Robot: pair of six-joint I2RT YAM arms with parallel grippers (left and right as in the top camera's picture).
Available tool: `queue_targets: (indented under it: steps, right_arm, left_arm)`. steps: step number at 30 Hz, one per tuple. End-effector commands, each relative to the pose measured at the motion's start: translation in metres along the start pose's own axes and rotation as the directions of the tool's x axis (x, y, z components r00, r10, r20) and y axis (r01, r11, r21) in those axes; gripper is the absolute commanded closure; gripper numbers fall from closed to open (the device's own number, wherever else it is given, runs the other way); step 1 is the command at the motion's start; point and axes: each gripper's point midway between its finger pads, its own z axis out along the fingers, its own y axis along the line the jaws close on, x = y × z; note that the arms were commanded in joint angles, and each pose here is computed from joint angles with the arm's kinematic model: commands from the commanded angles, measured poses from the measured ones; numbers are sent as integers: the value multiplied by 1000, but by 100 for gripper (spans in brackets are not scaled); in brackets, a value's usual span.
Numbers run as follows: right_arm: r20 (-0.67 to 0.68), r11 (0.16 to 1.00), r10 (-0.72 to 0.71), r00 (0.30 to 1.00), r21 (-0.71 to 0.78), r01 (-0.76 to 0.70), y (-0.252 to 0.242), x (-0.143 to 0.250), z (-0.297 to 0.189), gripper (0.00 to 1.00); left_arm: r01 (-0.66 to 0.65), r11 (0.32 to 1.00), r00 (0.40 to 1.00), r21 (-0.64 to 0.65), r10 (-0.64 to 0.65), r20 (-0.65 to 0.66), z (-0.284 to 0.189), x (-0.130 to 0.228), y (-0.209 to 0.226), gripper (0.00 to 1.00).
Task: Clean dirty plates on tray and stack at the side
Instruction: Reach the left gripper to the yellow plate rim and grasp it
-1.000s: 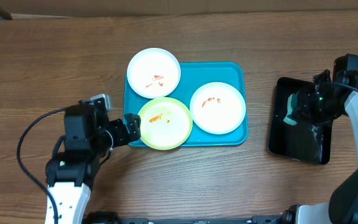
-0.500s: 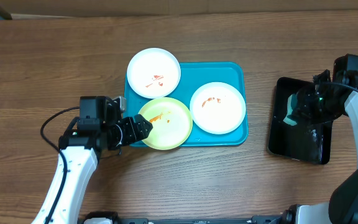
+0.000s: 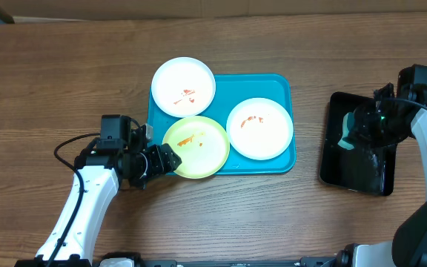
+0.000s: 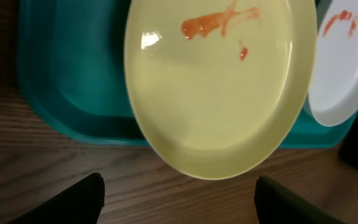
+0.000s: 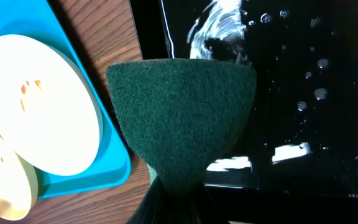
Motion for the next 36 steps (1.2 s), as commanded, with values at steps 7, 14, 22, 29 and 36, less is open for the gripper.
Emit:
queue_targets:
  steps: [7,14,22,29,36]
  right_arm:
    - [31,1000,-13,999,-10,14,4,-5,-9,96]
    - [31,1000,-14,999,-10,14,4,-5,-9,96]
    - [32,1000,-14,999,-10,14,4,-5,-9,96]
    - [31,1000,-14,999,-10,14,4,-5,-9,96]
    - [31,1000,-13,999,-10,14,4,-5,-9,96]
  left_arm:
    - [10,998,999,-59,-6,52,-2,-15,8,24]
    - [20,994,999,-110,-15,48,5,-19,19,23]
    - [10,998,998,-69,-6,57,9,-25,12,28]
    - [7,998,999,-64,-4,52,12,-25,11,28]
    - [-21,999,999,-48,22,23,25,-20,0,26]
